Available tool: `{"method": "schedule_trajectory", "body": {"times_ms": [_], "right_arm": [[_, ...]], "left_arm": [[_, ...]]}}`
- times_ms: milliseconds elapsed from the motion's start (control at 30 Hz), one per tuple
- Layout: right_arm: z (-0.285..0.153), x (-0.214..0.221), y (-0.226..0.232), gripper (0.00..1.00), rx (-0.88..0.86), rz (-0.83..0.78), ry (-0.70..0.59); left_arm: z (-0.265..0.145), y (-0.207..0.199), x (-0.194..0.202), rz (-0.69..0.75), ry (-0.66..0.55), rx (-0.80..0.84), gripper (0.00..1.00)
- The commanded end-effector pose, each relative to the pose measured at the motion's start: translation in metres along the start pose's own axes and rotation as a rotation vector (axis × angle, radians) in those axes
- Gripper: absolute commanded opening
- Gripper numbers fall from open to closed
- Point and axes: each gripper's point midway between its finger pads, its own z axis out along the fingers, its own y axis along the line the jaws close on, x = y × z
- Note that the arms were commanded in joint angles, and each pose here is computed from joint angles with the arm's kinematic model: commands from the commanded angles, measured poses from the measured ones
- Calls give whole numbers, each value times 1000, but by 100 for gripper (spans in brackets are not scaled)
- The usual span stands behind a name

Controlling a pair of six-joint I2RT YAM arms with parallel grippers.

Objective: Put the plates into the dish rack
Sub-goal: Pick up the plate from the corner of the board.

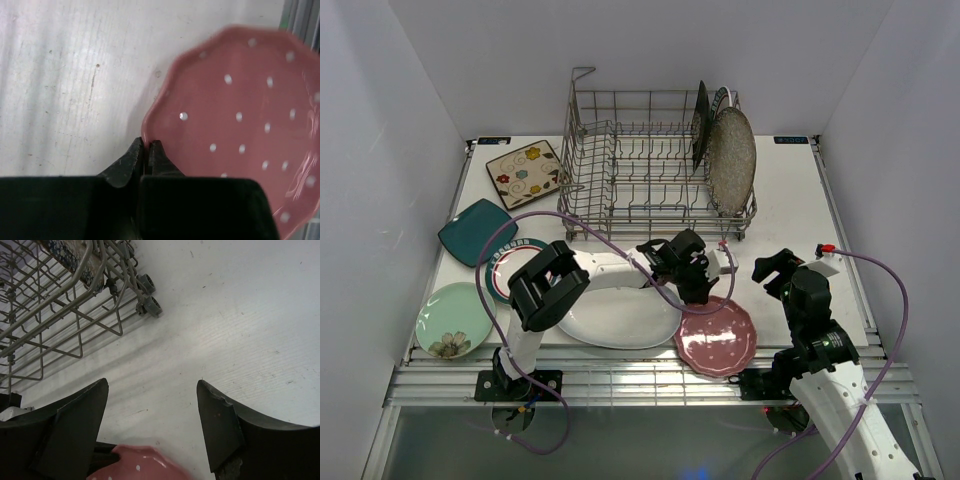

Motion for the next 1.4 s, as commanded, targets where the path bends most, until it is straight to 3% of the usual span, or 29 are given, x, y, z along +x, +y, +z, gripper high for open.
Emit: {"method": "schedule_trajectory", "body": {"times_ms": [0, 33, 500, 900, 1167, 1367], "right_arm": [[1, -8, 2, 77, -3, 8, -37], [1, -7, 1, 77, 0, 7, -34], [3, -4, 3, 77, -12, -20, -16], [1, 1, 26, 76, -168, -94, -7], [-10, 3, 54, 74, -366, -138, -37], [-13, 5, 61, 74, -421, -159, -45]], "left_arm": [[-7, -6, -8, 38, -5, 22, 6], [-8, -4, -9, 36, -3, 12, 0], [-16, 2, -31, 19, -36, -34, 0], [-50, 8, -70, 4, -91, -133, 0], [-70, 23, -74, -10, -93, -221, 0], [-87, 32, -78, -18, -114, -263, 0]]}}
